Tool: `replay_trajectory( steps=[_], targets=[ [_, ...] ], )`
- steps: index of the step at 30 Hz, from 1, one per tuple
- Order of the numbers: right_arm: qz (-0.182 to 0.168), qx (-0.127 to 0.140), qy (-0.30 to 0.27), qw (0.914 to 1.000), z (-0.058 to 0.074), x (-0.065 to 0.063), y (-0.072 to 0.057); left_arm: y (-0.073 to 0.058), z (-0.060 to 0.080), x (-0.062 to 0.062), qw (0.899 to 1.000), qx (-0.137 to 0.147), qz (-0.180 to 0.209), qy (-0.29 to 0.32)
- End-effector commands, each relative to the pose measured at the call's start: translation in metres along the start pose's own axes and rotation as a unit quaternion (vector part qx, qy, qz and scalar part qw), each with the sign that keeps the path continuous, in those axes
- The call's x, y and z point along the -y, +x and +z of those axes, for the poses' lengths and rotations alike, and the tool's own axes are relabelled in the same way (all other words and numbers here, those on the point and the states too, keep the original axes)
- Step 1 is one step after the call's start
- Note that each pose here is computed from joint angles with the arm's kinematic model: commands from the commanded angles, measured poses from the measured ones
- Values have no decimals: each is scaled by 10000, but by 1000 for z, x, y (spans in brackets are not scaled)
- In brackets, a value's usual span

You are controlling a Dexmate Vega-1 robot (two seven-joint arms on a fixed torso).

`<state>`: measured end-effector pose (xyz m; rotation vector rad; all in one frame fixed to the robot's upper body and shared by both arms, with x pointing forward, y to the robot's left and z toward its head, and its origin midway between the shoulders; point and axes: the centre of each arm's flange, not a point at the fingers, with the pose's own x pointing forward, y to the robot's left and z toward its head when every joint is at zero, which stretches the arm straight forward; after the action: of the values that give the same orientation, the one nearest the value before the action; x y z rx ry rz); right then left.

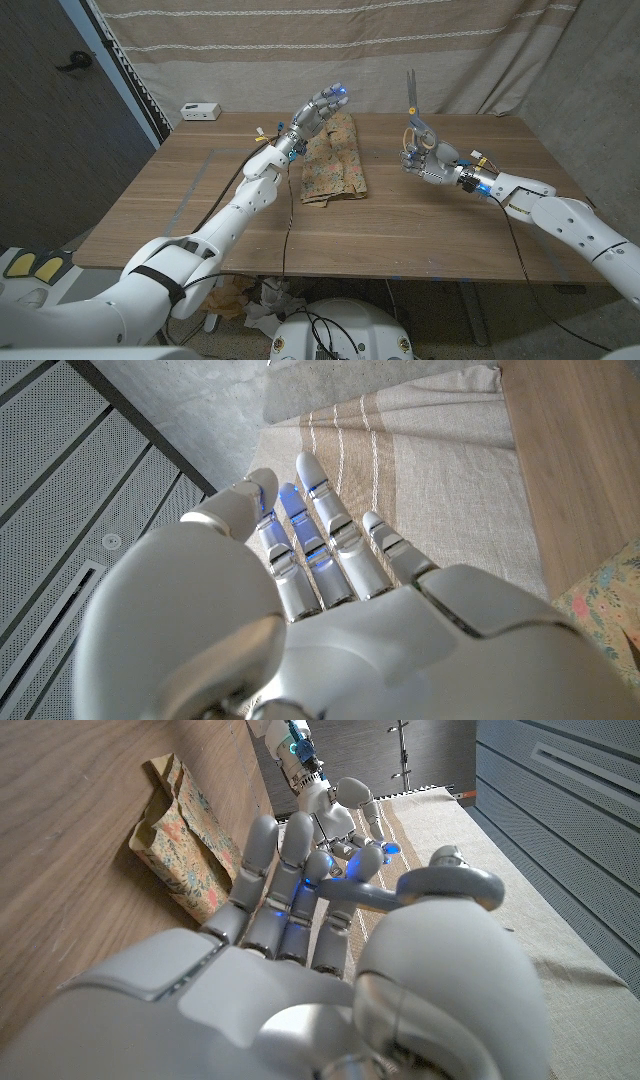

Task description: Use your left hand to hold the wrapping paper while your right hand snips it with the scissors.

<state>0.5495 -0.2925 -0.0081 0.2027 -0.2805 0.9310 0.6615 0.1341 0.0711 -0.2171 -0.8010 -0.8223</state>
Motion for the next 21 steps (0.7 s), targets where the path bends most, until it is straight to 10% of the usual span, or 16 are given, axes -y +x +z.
replay_trajectory(
  steps=[1, 21],
  targets=[
    [-22, -145, -23, 9999, 2, -3, -2, -5, -1, 1, 10000, 34, 61, -32],
    [-163, -205, -435, 9987, 11, -9, -4, -15, 10, -10, 9995, 44, 225, 204]
  ],
)
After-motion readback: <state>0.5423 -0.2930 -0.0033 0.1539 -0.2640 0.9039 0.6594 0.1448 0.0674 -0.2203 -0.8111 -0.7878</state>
